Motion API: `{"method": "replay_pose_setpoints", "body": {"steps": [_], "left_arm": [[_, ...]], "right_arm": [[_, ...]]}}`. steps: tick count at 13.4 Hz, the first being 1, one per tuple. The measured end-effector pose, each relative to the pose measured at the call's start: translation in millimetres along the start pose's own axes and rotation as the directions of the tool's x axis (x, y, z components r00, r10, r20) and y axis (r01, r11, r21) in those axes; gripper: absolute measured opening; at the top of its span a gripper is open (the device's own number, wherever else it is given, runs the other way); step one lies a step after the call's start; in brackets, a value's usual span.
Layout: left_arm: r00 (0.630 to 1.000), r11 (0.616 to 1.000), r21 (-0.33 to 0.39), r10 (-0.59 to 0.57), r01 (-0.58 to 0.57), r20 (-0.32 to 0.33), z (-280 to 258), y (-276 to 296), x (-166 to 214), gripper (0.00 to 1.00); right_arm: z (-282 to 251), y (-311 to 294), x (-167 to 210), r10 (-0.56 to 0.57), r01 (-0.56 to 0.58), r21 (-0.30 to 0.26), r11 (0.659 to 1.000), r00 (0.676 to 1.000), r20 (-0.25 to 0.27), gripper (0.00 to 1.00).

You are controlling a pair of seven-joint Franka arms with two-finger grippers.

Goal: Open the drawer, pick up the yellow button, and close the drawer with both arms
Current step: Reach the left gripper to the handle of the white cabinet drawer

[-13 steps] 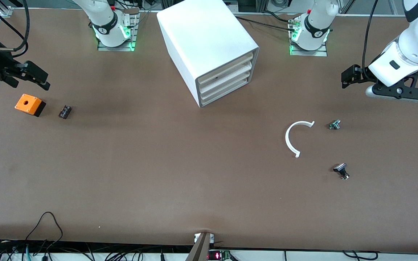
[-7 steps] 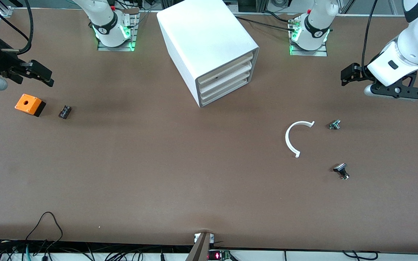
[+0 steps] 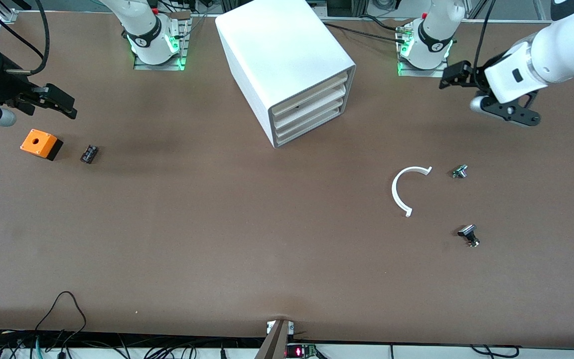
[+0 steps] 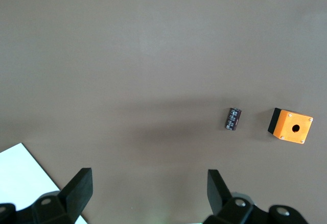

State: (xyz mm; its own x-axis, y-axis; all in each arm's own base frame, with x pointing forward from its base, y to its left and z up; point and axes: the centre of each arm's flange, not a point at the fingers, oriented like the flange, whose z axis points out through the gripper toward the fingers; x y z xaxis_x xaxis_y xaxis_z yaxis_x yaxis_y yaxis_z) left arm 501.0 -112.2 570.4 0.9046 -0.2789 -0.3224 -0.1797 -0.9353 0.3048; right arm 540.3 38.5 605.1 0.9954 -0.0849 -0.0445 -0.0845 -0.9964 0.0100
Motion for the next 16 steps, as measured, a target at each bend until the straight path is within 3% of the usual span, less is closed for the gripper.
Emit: {"method": "replay_pose_setpoints", "body": {"steps": [4, 9, 11, 13, 16], "left_arm": [[0.983, 0.985, -0.159, 0.093, -0.067, 0.161, 38, 17, 17, 0.99], [0.944, 0.906, -0.392, 0.258, -0.162, 0.207, 90, 15, 62, 0.99], [0.936, 0.879, -0.445, 0.285, -0.17, 0.206, 109, 15, 79, 0.99], [0.943, 0.851, -0.496, 0.289, -0.174, 0.165, 123, 27, 96, 0.99], [0.956, 0.841, -0.502, 0.281, -0.203, 0.085, 150, 56, 125, 0.99]], "right_arm": [[5, -3, 2, -0.005, 0.005, -0.001, 1.0, 1.0, 0.009, 1.0], [6, -4, 2, -0.007, 0.007, -0.002, 1.0, 1.0, 0.011, 1.0], [6, -6, 2, -0.01, 0.01, -0.002, 1.0, 1.0, 0.011, 1.0], [6, -7, 2, -0.012, 0.012, -0.002, 1.0, 1.0, 0.012, 1.0], [6, -8, 2, -0.014, 0.014, -0.002, 1.0, 1.0, 0.012, 1.0]]}}
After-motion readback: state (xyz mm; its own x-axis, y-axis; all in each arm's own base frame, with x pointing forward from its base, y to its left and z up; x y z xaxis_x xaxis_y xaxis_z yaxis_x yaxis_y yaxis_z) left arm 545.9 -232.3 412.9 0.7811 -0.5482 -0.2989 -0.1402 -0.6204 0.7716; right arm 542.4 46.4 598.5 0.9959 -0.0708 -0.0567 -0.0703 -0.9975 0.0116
